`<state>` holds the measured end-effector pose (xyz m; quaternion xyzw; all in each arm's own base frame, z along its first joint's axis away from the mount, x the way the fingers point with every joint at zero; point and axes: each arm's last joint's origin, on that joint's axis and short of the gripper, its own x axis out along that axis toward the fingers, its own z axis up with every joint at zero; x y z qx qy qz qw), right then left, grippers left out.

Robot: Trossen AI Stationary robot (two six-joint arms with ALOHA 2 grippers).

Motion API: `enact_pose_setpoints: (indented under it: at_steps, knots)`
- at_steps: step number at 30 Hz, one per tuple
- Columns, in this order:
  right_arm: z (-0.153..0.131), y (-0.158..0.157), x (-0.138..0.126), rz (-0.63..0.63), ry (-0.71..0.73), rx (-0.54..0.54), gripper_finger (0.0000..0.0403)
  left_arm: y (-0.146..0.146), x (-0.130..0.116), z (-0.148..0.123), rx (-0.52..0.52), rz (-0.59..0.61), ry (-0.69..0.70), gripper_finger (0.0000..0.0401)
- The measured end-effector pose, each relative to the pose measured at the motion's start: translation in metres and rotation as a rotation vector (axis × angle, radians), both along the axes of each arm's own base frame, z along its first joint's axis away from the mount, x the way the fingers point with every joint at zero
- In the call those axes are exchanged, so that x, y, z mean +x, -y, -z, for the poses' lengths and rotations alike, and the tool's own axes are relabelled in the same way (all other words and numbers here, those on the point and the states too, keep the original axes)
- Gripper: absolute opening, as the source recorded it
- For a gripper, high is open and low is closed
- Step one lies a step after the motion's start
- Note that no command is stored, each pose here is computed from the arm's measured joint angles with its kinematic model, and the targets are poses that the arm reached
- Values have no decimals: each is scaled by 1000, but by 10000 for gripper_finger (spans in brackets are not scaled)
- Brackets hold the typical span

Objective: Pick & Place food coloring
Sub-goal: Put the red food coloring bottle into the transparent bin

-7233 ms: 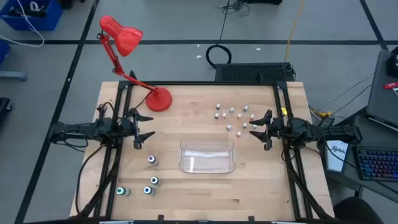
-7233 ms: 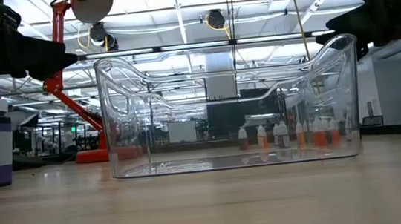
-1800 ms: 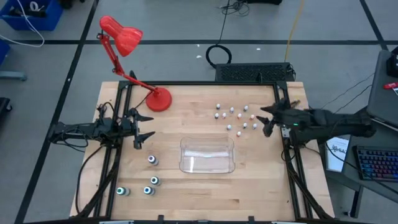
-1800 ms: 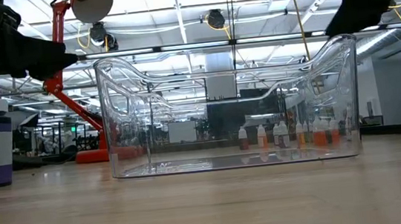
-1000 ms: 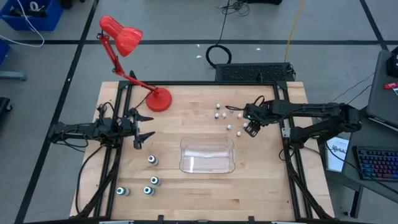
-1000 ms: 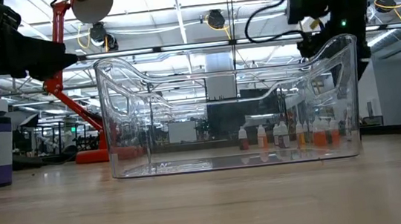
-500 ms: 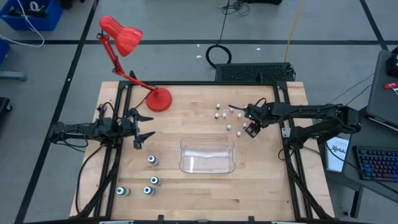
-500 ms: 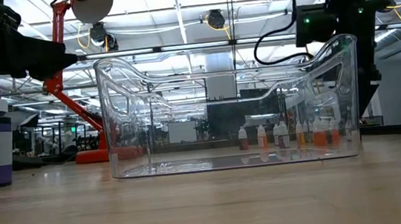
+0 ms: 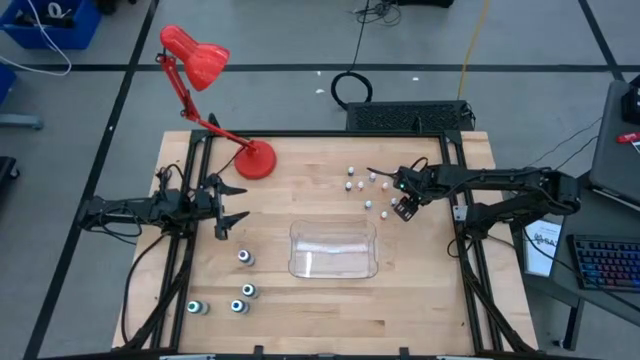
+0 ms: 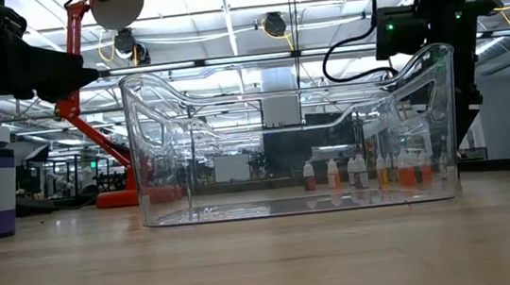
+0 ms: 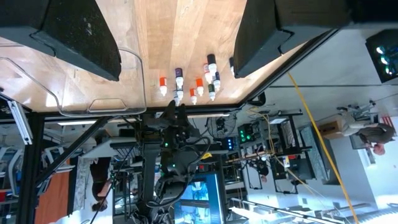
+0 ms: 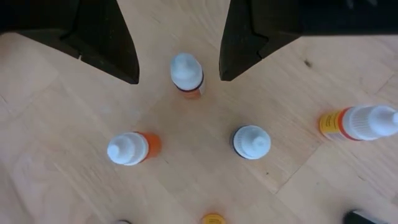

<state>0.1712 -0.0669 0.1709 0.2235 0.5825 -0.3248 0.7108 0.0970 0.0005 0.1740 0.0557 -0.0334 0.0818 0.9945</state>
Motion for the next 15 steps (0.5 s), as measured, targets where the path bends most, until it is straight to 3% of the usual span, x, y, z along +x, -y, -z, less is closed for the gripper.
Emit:
enact_pose_setpoints:
  at_steps: [15]
  knots:
    - [10,-1,-2,0,21,-8,210,0,0,0,0,0,0,306]
